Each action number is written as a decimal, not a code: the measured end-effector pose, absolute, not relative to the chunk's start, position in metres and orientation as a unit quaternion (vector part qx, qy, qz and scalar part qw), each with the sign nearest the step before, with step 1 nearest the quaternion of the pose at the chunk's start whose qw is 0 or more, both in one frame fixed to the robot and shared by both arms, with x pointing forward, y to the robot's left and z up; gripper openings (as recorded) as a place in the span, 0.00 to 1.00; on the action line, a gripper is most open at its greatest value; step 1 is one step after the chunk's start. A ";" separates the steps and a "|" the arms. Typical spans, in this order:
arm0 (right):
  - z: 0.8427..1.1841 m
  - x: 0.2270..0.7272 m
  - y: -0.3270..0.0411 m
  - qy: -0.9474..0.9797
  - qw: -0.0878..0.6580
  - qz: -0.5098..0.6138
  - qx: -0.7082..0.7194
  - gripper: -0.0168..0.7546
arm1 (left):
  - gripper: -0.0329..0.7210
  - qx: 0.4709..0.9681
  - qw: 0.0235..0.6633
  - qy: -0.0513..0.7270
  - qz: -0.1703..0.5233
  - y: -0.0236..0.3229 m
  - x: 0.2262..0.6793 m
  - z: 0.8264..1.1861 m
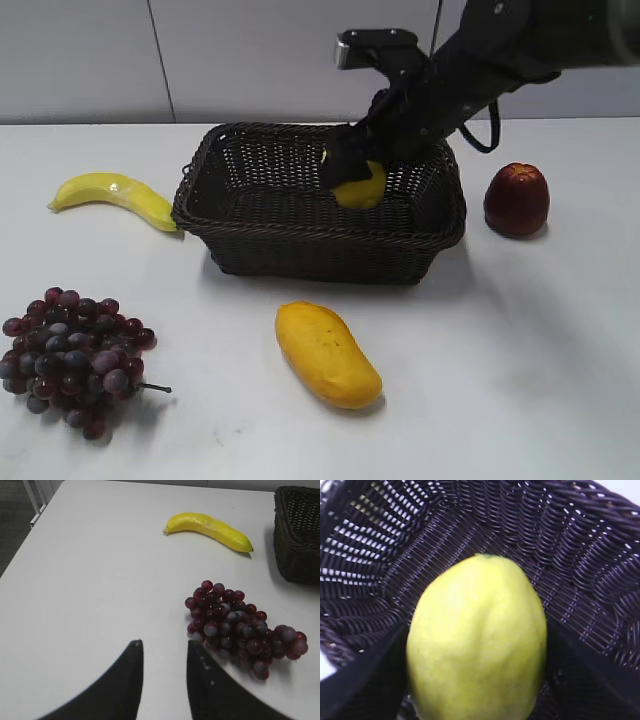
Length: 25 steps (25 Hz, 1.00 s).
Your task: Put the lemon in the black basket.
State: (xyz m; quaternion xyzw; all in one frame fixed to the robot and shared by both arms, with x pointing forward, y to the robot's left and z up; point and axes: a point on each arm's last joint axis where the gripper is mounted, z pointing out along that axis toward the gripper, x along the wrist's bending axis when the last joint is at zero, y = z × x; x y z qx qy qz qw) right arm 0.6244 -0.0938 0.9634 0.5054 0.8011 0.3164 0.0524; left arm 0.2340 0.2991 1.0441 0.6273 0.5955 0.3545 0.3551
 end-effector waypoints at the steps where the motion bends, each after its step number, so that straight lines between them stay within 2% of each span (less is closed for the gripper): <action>1: 0.957 0.626 -0.093 0.803 0.053 0.312 0.505 0.84 | 0.36 0.627 0.355 0.596 0.355 0.299 0.234 1.044; 5: 0.951 0.629 -0.093 0.804 0.058 0.308 0.505 0.88 | 0.36 0.627 0.355 0.596 0.355 0.299 0.234 1.044; 8: 0.964 0.629 -0.092 0.812 0.057 0.308 0.493 0.88 | 0.36 0.627 0.355 0.596 0.355 0.299 0.234 1.044; 13: 1.025 0.622 -0.096 0.823 0.076 0.319 0.465 0.88 | 0.36 0.627 0.355 0.596 0.355 0.299 0.234 1.044; 18: 1.094 0.595 -0.116 0.832 0.106 0.296 0.457 0.87 | 0.36 0.627 0.355 0.596 0.355 0.299 0.234 1.044; 25: 1.155 0.540 -0.152 0.827 0.129 0.246 0.488 0.85 | 0.36 0.627 0.355 0.596 0.355 0.299 0.234 1.044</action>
